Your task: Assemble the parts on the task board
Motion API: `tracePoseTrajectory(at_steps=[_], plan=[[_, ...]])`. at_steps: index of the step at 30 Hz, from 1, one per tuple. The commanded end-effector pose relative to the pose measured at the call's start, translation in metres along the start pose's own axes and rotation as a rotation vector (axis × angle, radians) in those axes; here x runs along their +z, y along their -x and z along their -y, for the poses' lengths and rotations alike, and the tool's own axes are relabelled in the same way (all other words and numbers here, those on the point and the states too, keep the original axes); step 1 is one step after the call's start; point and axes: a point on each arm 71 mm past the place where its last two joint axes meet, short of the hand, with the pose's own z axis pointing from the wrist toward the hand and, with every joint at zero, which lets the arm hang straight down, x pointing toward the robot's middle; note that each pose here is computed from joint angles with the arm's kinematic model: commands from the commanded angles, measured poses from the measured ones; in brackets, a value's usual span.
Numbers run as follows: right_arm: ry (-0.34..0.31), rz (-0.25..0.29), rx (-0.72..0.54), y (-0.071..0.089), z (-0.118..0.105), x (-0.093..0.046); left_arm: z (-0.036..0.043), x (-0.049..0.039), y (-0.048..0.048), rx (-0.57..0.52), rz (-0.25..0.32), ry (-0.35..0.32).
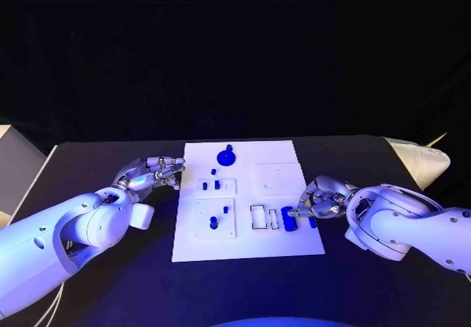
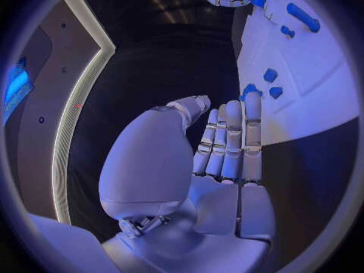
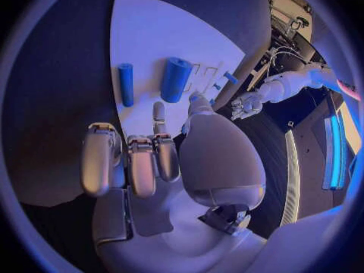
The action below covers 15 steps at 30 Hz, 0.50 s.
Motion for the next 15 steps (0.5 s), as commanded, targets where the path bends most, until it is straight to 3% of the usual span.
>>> tracePoseTrajectory(at_steps=[1, 15], plan=[[-0.049, -0.023, -0.057, -0.006, 0.002, 0.0, 0.0009, -0.0007, -0.002, -0.005, -0.004, -0.008], [-0.042, -0.027, -0.096, -0.025, -0.006, 0.006, 0.0014, -0.0016, -0.0028, -0.008, -0.008, -0.014]])
